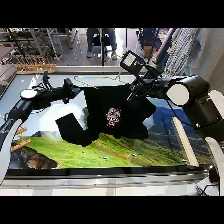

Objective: Fold the clothes and pants, and hang the long-sleeved shirts on hangers.

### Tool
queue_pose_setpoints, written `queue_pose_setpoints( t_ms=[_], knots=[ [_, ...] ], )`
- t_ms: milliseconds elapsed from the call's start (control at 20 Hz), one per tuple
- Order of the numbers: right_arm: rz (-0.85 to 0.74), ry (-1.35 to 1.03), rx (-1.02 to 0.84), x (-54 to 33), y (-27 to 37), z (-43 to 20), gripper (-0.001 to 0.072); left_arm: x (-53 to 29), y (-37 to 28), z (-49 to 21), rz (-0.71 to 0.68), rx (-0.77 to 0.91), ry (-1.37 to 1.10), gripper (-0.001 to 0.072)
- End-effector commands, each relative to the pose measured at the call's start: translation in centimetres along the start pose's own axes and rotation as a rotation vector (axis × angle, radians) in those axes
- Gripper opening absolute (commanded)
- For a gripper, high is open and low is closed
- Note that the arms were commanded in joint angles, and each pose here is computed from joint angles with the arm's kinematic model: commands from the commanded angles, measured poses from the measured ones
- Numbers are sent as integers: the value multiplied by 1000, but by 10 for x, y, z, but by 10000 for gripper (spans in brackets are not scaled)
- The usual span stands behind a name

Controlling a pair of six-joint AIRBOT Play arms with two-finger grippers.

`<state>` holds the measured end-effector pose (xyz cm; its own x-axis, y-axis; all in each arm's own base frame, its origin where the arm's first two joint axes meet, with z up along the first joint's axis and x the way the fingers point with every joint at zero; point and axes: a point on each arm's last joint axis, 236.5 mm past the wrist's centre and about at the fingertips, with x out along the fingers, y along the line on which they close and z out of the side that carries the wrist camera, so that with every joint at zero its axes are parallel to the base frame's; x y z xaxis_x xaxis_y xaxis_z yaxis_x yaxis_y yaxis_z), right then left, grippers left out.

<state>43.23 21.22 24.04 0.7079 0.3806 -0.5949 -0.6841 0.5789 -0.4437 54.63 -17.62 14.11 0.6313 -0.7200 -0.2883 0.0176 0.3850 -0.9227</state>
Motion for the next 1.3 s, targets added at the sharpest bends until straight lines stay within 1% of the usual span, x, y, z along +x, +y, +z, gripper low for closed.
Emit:
queue_pose_setpoints(
  t_ms=[0,200,350,500,700,900,1100,1150,1250],
  knots=[
    [34,-14,-5,0,8,4,33,2,0,1,-13,-21,-2,9],
    [87,52,-43,-1,20,-13,33,-1,-3,9,-31,-41,-25,9],
    [70,107,-66,-2,16,-26,33,-3,-2,10,-30,-35,-24,9],
    [48,234,-103,-6,8,-56,33,-5,-1,13,-29,-22,-32,9],
    [65,396,-150,-10,7,-93,33,-7,-2,15,-30,15,-36,9],
    [70,460,-195,2,4,-109,33,-9,-7,16,-38,61,-41,9],
    [78,521,-237,15,6,-129,33,-10,-17,16,-82,87,-42,9],
    [75,528,-236,19,7,-133,33,-10,-19,13,-88,103,-31,9],
    [18,482,-152,27,1,-124,33,-8,-18,9,-89,118,-17,9]
  ],
)
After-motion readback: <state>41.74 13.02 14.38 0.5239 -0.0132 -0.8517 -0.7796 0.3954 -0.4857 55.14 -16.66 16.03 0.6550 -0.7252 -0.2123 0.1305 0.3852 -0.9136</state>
